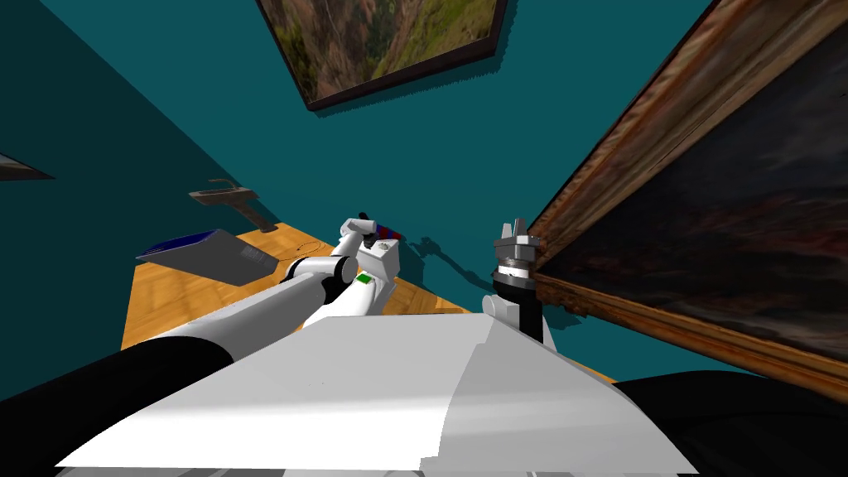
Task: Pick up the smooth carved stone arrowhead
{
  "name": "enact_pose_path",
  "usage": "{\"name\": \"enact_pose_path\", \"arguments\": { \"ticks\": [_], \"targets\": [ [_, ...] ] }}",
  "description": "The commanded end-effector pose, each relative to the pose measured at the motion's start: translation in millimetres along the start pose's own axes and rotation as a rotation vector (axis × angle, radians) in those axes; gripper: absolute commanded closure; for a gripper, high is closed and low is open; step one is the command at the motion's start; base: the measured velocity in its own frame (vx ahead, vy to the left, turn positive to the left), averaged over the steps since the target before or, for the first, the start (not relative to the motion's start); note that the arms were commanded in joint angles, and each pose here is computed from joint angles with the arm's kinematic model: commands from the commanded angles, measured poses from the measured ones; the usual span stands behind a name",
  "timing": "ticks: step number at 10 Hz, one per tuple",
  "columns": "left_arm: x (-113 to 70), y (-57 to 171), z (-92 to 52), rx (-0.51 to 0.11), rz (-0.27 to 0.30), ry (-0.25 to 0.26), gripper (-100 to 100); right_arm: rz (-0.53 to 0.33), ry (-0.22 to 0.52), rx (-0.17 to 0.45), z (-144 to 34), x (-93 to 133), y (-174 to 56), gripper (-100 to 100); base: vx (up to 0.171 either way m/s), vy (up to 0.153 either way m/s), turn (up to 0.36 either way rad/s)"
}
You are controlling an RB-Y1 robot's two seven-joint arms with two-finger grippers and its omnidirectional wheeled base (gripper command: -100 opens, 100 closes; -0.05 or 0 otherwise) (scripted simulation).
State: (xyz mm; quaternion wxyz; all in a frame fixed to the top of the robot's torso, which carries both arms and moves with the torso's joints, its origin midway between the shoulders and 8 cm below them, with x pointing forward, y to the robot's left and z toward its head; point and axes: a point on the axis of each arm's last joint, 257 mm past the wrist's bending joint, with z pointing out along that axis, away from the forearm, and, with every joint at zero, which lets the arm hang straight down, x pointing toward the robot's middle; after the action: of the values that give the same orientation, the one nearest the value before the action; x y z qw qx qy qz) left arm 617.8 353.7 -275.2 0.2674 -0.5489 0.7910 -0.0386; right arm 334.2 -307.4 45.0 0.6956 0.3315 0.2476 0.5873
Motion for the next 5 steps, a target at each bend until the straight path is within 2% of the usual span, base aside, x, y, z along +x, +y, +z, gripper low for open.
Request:
{"name": "enact_pose_path", "arguments": {
  "ticks": [1, 3, 5],
  "targets": [
    [8.7, 4.1, -0.2, -0.03, 0.006, 0.025, -100, 0.0, 0.0, 0.0, 0.0, 0.0, 0.0, 0, 0.049, 0.019, -0.009],
    [34.6, 9.6, -4.4, -0.096, 0.026, 0.095, -100, 0.0, 0.0, 0.0, 0.0, 0.0, 0.0, 0, 0.072, 0.03, -0.015],
    [35.6, 11.5, -3.9, -0.102, 0.027, 0.098, -100, 0.0, 0.0, 0.0, 0.0, 0.0, 0.0, 0, 0.049, 0.014, -0.003]
  ]
}}
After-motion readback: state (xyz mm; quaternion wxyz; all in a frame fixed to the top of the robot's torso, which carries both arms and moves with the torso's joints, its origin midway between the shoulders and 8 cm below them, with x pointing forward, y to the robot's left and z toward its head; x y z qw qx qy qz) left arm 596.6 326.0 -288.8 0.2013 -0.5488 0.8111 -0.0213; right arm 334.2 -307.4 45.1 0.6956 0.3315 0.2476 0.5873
